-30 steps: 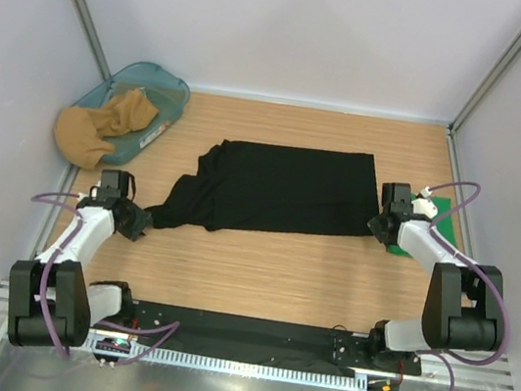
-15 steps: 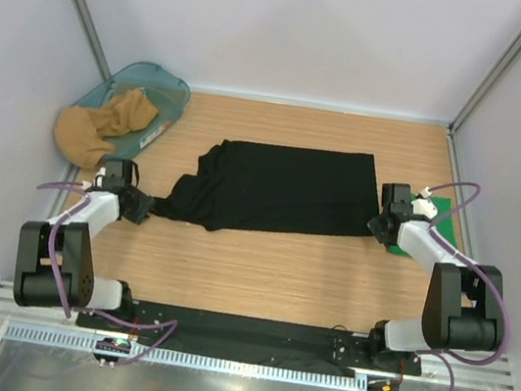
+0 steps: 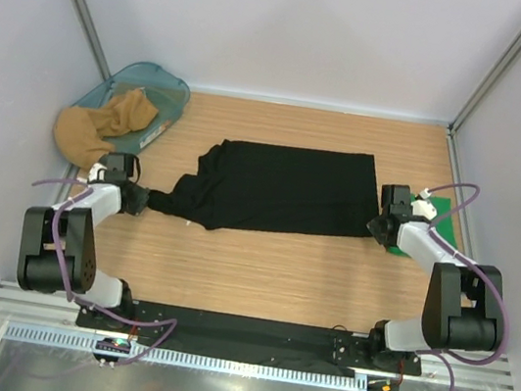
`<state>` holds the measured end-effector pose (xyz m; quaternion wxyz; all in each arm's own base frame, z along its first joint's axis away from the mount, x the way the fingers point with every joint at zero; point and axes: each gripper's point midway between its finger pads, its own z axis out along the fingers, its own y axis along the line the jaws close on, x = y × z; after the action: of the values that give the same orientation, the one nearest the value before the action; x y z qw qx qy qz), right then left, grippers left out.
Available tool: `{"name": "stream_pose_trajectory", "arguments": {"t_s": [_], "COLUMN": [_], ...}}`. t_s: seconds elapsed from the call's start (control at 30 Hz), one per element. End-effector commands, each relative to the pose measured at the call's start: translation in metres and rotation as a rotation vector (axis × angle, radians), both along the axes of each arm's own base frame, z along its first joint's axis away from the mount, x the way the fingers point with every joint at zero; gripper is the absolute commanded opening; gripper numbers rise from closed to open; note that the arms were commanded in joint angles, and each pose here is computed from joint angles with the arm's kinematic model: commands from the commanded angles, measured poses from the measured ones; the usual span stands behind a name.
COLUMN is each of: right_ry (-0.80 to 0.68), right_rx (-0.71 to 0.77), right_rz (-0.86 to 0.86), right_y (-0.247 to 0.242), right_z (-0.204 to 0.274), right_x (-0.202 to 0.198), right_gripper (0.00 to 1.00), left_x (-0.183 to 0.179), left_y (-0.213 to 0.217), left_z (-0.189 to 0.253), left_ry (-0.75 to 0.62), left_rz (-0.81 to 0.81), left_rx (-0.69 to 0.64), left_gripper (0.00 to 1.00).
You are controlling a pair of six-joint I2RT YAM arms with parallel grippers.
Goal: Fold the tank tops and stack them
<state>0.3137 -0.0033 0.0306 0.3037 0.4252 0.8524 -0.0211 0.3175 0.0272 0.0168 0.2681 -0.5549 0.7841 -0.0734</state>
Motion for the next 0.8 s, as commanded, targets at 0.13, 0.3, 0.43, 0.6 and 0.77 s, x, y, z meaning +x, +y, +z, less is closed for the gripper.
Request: {"name": "stream_pose_trajectory", "arguments": {"t_s": [0.13,0.3,0.43,0.6,0.77], "right_ry": [-0.038,-0.034,-0.033,-0.027,-0.027], "right_rx": [-0.011,-0.007,-0.01,-0.016,-0.015], "right_rz": [-0.006,-0.001,0.003,0.0,-0.006], "right_y": [-0.003,-0.002,-0.002,-0.003,-0.004], "right_z": [0.005,0.005,0.005,0.004,0.01], "right_x": [0.006,0.006,0.006,0.002,-0.003], "right_gripper": [0.01,0.01,0.01,0.01,0.01], "left_x": [-0.07,-0.071,-0.063,-0.043,-0.027], "left_y": [0.025,0.026,0.03,0.035,0.047], "left_z": [0.031,0.061,0.074,0.079,0.083], "left_ry": [0.127,0.012,0.011,0.15,0.229], "left_rz": [0.132,0.166,0.206,0.227,0.239], "left_rx": [0.132,0.135,0.129,0.127,0.172], "left_gripper": [0.0,0.0,0.0,0.0,0.04]}}
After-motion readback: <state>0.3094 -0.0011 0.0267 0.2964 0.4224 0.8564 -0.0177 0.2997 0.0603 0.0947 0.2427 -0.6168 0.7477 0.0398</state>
